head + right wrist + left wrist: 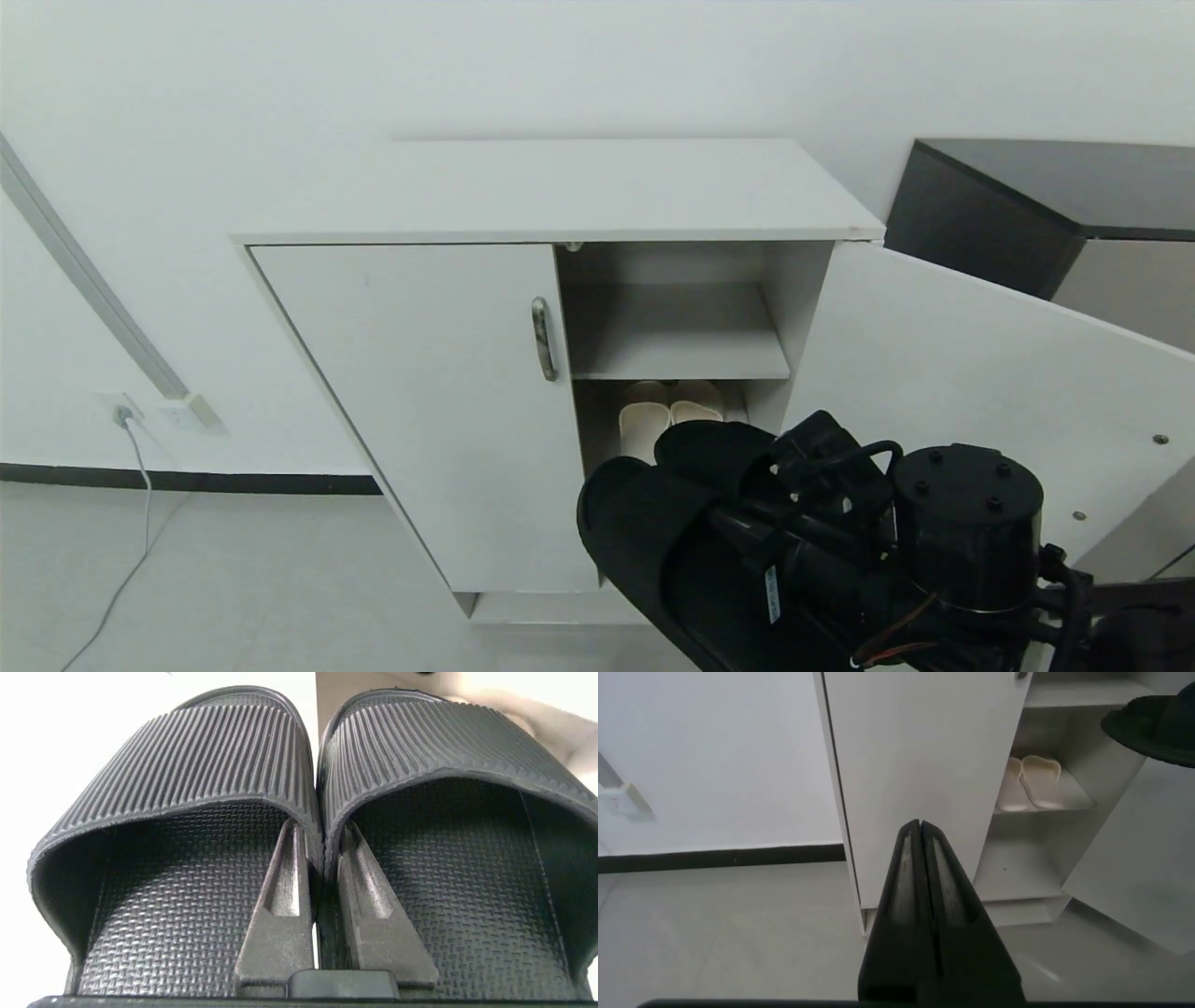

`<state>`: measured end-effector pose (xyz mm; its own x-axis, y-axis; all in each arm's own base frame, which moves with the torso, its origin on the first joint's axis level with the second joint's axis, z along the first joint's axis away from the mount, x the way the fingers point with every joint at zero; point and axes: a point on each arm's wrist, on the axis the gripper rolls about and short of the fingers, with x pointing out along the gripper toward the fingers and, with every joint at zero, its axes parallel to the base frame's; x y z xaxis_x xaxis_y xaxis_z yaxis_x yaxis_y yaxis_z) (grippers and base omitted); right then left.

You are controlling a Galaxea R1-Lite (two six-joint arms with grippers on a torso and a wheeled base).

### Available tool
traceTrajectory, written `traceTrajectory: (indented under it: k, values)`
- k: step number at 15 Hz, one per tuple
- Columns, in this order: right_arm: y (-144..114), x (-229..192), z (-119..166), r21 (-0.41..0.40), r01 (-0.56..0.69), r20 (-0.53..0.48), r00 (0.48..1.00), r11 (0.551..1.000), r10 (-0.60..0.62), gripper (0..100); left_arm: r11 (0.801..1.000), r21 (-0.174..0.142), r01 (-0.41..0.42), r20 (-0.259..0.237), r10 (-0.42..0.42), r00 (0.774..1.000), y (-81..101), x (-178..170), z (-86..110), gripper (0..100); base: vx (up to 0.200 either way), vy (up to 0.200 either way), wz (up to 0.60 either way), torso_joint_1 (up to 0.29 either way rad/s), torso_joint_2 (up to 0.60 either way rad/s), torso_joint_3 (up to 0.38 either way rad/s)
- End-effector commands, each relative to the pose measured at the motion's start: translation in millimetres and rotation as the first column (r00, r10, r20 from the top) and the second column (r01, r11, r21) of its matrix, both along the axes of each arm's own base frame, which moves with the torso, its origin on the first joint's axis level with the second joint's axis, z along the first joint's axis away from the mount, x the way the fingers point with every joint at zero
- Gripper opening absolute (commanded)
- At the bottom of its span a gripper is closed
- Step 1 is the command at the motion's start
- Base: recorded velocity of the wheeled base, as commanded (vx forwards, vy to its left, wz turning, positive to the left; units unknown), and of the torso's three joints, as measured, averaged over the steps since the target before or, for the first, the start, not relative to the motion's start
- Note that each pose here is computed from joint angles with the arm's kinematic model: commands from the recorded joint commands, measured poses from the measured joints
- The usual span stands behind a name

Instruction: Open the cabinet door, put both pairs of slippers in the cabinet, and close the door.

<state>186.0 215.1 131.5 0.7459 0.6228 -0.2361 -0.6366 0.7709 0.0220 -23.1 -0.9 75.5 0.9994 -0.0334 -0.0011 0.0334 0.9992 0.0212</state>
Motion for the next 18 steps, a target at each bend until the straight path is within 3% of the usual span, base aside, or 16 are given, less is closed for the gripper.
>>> traceTrajectory:
  k: [1, 12, 16, 18]
  values:
    - [0.5, 0.3, -0.3, 0.0, 0.0, 0.0, 1.0, 1.0, 0.0, 0, 1.0, 0.0, 0.0, 0.0, 0.0, 1.0, 0.0, 0.0, 0.3, 0, 0.0, 0.0, 0.0, -0.144, 0.48, 0.325]
    - [0.9, 0.7, -2.4, -0.017, -0.004, 0.003, 1.0, 1.0, 0.004, 0, 1.0, 0.0, -0.001, -0.002, 0.001, 1.0, 0.0, 0.1, -0.1, 0, 0.0, 0.0, 0.0, -0.079, 0.44, 0.36]
    - [1.5, 1.2, -4.1, -0.026, -0.004, 0.003, 1.0, 1.0, 0.004, 0, 1.0, 0.0, -0.001, -0.002, 0.001, 1.0, 0.0, 0.1, -0.1, 0, 0.0, 0.0, 0.0, -0.002, 0.09, 0.08]
    - [3.1, 2.6, 0.7, -0.027, 0.007, 0.052, 0.999, 1.0, -0.006, 0, 1.0, 0.0, -0.001, -0.002, 0.001, 1.0, 0.0, 0.1, -0.1, 0, 0.0, 0.0, 0.0, -0.001, 0.03, 0.013]
